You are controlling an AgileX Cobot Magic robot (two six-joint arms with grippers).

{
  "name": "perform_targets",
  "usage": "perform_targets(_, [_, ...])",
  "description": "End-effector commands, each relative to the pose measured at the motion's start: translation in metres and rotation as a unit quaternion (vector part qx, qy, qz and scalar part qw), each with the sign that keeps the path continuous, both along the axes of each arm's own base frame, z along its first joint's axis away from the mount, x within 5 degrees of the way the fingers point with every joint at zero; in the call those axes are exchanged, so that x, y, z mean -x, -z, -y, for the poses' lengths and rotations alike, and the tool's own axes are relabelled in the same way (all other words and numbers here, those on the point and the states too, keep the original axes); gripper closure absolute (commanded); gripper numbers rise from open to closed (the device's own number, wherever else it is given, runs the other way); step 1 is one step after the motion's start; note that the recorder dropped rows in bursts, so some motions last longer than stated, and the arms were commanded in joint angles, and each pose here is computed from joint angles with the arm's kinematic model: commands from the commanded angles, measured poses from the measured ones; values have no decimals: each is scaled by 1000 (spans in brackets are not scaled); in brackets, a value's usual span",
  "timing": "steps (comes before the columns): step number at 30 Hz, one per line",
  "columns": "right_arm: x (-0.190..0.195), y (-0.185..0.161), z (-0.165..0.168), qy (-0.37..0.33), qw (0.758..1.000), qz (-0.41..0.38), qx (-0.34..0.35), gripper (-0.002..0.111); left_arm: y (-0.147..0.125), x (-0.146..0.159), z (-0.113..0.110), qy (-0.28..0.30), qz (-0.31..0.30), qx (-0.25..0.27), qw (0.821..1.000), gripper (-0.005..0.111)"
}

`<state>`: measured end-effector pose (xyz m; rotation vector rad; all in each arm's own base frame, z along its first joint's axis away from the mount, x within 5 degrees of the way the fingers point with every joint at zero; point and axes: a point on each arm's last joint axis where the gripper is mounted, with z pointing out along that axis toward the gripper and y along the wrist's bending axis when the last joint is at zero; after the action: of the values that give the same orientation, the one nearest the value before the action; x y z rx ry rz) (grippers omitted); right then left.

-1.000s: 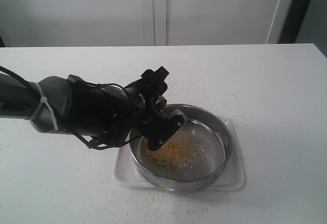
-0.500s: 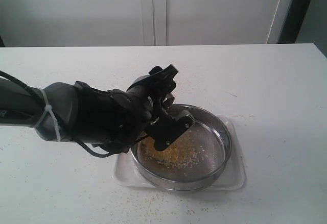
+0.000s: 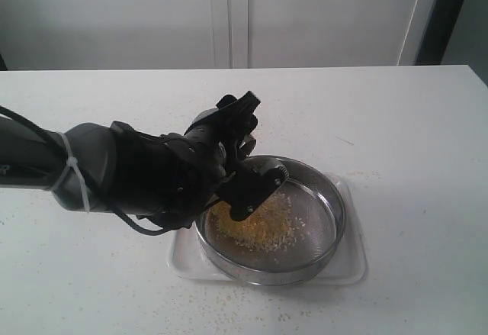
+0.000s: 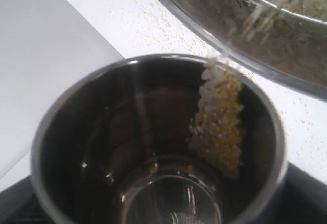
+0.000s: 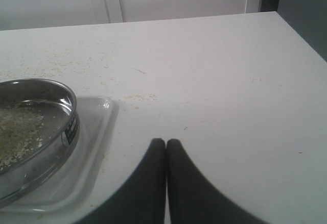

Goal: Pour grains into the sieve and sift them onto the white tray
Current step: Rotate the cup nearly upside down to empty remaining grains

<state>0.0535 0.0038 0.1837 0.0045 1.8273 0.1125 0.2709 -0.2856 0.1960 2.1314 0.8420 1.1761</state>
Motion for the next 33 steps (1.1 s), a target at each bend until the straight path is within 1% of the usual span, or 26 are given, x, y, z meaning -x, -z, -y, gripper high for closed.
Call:
perform_targets(1, [0,1,0,3,1000,4,2,108,-6,0,1,-2,16,1,1000,107])
perform_targets(15, [0,1,0,3,1000,4,2,108,-9,3,0,-19,35,-10,999,107])
perform_targets(33, [0,1,0,3,1000,4,2,108,-10,2,-2,-31,45,-16,998,107])
